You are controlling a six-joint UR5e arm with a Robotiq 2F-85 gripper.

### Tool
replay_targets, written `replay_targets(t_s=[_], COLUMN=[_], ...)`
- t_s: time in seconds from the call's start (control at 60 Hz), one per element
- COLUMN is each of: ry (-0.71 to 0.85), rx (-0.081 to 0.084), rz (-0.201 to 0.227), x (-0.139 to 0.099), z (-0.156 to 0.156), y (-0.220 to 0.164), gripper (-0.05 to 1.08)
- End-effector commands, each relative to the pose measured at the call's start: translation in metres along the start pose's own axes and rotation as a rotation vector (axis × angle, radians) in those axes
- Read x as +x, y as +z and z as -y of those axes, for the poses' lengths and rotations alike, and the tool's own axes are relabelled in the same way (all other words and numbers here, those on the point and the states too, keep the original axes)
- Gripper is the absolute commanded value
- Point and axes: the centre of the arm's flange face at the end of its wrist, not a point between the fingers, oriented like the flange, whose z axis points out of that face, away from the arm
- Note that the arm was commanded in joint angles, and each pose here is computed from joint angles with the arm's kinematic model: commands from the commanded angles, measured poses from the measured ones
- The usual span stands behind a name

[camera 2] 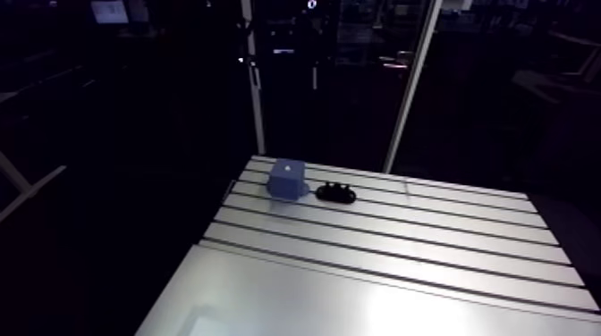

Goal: Pick up the M10 bolt and insert it into the hex recess until seated.

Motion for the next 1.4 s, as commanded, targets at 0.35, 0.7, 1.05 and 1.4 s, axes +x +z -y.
replay_targets(t_s=[0.35,0.7,1.05,1.4], ry=[0.035,0.128,0.159,0.159], rx=[-0.006,-0.008,-0.013,-0.007], rz=[-0.029,-0.031,0.004,0.006], x=[-0.010,-0.007,-0.016,-0.023], z=[-0.059,-0.103,-0.108,-0.105], y=[-0.033,-0.034,-0.044,-0.046], gripper=[0.01,0.01,0.01,0.01])
